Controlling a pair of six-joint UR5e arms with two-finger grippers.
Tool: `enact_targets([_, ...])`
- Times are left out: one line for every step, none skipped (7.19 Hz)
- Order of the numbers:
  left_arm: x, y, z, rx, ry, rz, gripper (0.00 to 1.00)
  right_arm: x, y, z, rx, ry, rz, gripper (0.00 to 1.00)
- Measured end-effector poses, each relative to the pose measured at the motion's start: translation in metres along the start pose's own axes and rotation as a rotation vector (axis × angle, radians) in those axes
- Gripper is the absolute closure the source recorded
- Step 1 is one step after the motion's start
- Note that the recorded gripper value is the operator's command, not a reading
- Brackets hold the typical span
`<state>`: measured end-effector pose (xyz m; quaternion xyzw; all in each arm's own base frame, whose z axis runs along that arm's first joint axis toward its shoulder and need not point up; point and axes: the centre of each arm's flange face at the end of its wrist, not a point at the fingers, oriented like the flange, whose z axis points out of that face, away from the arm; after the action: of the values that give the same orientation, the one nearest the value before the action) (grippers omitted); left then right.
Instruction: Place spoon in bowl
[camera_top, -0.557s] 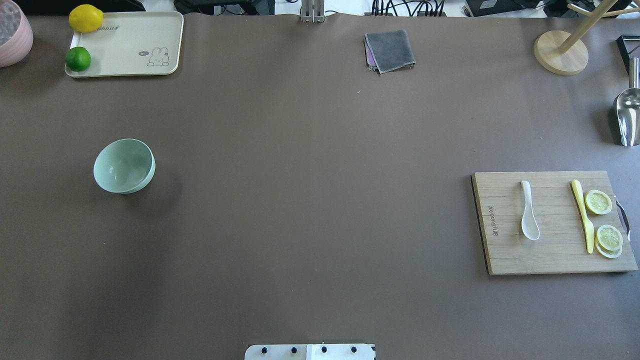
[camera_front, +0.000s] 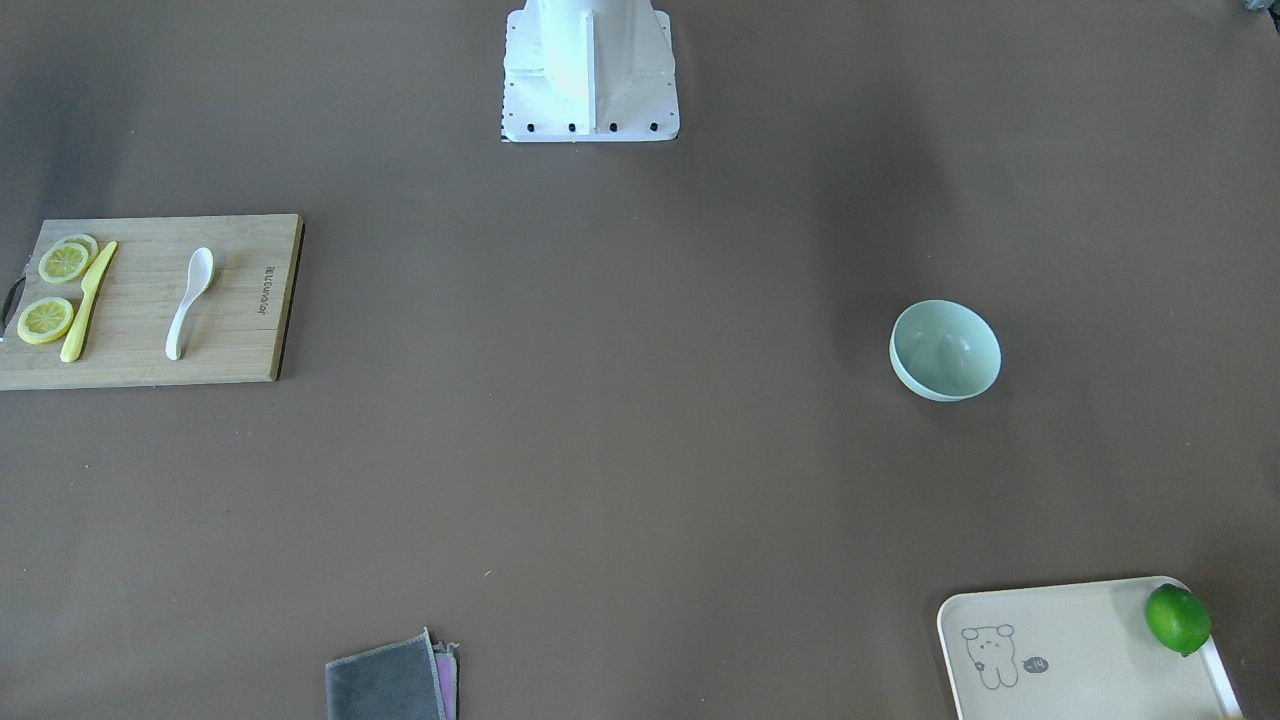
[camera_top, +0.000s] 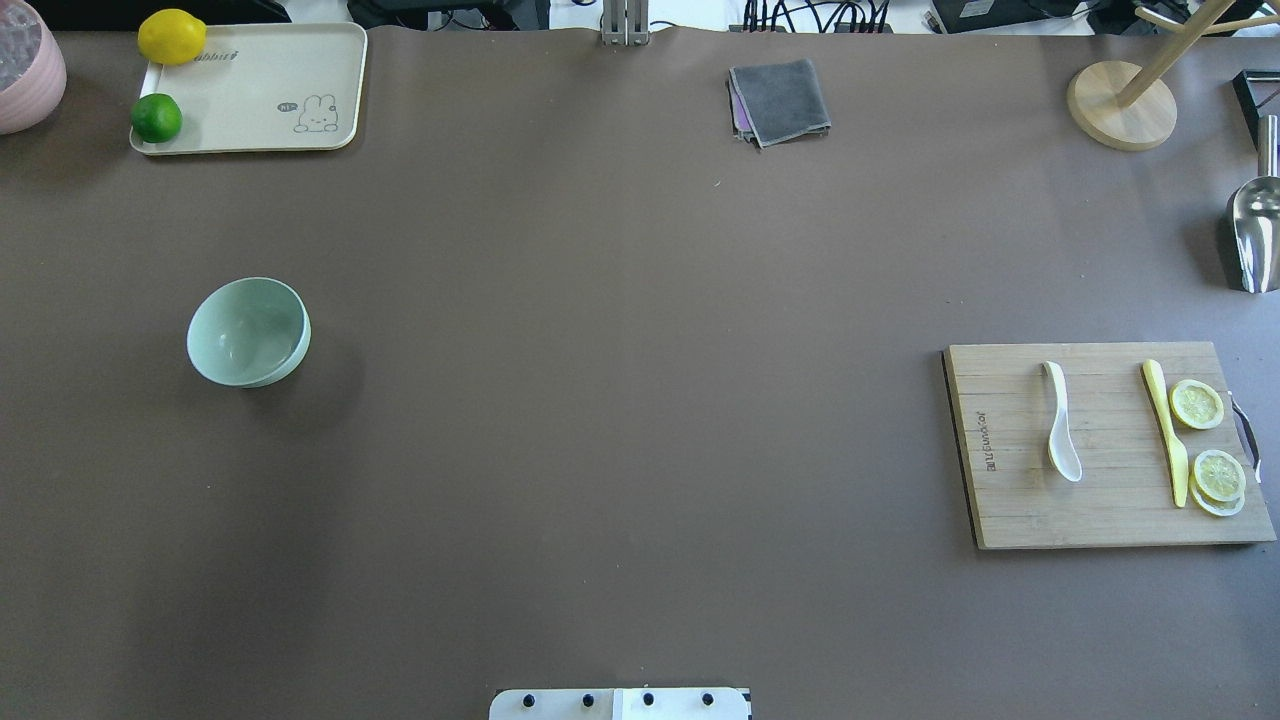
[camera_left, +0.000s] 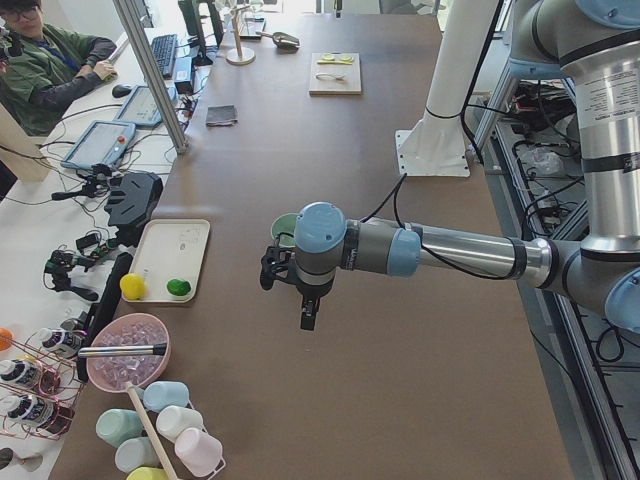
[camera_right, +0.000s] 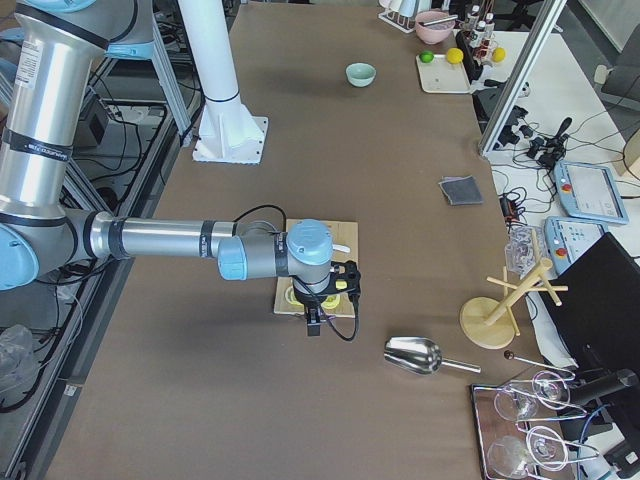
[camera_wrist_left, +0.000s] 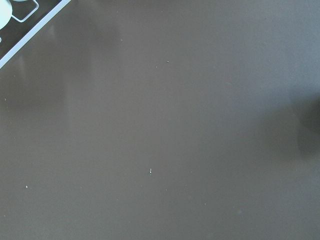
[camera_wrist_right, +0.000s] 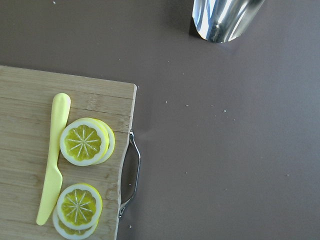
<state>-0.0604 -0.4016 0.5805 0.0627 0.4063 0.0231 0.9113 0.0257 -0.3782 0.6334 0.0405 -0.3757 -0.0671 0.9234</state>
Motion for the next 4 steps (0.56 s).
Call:
enact_targets([0.0,0.0,0.0,0.0,0.001,0.0,0.01,-0.003,-0.003,-0.003,0.04,-0.001,-0.039,0.0])
enact_targets([0.003,-0.002,-0.003,0.009,0.004,0.007,0.01,-0.009,-0.008,-0.009,0.103,-0.001,-0.1,0.0])
enact_targets([0.01,-0.008,-0.011,0.03,0.009,0.028,0.01,-0.018,-0.015,-0.018,0.183,0.001,-0.167,0.0])
enact_targets([0.018,-0.016,-0.018,0.061,0.012,0.06,0.01,-0.027,-0.023,-0.027,0.246,0.0,-0.198,0.0])
